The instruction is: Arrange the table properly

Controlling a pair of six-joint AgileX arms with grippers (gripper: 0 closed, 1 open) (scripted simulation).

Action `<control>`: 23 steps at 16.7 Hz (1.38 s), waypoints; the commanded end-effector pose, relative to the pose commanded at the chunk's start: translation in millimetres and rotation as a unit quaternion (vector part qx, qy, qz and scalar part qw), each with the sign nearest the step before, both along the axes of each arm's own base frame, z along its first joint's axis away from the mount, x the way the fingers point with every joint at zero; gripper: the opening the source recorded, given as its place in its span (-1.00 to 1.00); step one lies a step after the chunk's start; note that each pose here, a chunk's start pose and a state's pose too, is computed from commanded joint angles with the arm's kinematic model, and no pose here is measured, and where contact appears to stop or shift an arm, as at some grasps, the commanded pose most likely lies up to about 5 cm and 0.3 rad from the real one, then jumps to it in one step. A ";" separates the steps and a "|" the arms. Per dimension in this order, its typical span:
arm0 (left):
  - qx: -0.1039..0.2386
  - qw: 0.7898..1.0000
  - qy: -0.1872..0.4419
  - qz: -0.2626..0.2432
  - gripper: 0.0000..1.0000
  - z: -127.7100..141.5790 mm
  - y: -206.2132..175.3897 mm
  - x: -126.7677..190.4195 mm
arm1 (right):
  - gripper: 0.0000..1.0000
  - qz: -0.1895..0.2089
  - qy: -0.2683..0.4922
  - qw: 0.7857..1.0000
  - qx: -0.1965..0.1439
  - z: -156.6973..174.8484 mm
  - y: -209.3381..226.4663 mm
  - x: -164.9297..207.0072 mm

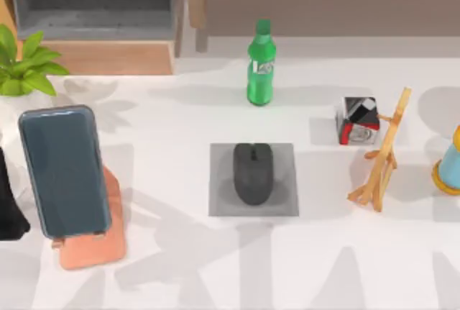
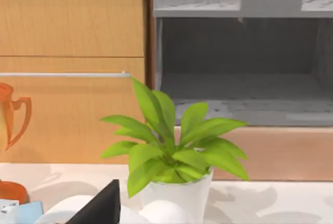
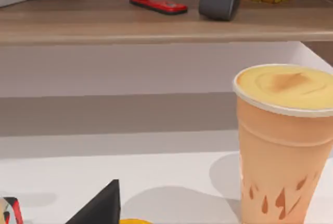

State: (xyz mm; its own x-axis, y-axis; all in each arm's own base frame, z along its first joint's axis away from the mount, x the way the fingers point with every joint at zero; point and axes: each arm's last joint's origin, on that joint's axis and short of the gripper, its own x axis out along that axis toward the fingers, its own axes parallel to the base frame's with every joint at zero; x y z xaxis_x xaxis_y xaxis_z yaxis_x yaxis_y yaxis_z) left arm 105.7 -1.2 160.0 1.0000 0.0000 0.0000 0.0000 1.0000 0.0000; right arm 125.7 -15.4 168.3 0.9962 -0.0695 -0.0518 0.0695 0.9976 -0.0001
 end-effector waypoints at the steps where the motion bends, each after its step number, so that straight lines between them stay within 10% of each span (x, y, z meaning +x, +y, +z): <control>1: 0.000 1.000 0.000 0.000 1.00 0.0 0.0 0.0 | 1.00 -0.005 0.005 1.000 0.001 1.6 -3.4 5.5; 23: 0.000 1.000 0.000 0.000 1.00 0.0 0.0 0.0 | 1.00 0.024 -0.020 1.000 -0.004 -105.7 -88.6 166.9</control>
State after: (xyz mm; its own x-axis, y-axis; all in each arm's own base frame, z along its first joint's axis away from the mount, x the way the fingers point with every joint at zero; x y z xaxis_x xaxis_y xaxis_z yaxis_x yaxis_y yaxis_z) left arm 105.7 -1.2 160.0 1.0000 0.0000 0.0000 0.0000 1.0000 0.0000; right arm 292.6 -103.9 62.6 0.9997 -0.0222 -0.0123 0.0221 0.9997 -0.0065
